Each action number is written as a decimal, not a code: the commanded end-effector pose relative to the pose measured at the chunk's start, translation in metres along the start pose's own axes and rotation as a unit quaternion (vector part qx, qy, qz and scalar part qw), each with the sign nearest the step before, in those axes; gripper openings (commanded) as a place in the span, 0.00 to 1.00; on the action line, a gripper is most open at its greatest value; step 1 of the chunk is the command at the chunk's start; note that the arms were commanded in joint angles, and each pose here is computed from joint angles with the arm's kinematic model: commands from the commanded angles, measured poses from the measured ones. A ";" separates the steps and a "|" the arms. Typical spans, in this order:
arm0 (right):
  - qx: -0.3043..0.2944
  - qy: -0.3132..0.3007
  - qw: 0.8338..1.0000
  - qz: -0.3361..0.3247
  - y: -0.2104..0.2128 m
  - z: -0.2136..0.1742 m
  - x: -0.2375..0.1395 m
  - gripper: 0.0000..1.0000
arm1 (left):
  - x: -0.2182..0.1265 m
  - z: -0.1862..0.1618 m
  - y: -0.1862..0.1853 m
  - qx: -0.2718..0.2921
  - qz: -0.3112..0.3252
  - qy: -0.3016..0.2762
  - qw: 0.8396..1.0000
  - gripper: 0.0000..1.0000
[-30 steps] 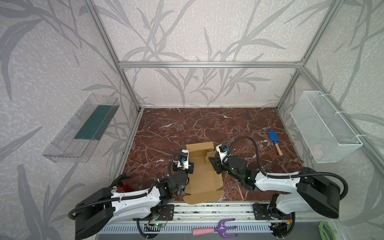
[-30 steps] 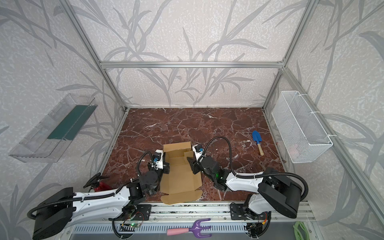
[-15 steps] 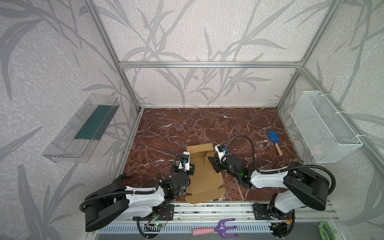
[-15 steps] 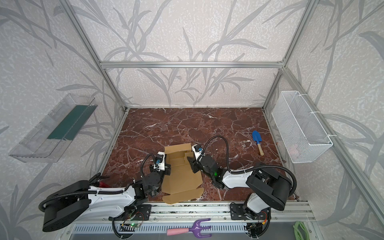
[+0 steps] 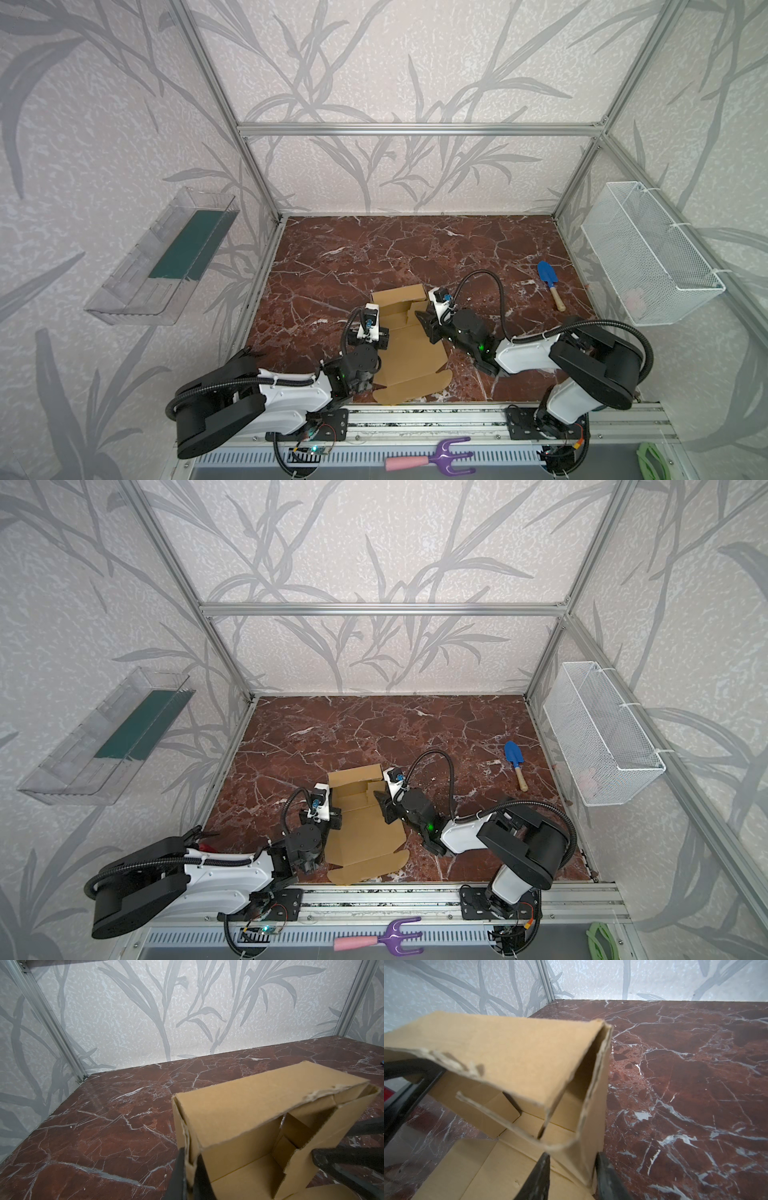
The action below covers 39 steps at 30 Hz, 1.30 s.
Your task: Fold the paper box
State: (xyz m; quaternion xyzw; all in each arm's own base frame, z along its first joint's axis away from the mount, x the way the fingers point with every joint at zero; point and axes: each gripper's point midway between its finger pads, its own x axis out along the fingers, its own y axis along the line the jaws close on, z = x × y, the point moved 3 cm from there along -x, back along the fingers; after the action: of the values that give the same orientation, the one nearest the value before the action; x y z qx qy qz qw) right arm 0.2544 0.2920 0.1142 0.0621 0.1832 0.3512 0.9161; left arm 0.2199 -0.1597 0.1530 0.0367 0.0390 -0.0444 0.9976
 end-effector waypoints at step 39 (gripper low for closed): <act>0.027 -0.076 0.996 -0.033 -0.007 0.036 -0.003 0.31 | -0.005 0.018 0.001 -0.109 -0.008 0.033 0.993 0.00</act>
State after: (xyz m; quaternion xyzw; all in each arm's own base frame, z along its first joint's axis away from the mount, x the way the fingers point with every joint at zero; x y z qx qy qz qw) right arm 0.2627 0.2872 0.1259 0.0853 0.1599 0.3233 0.9288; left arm 0.2150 -0.1529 0.1574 -0.0446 0.0842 -0.0382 0.9947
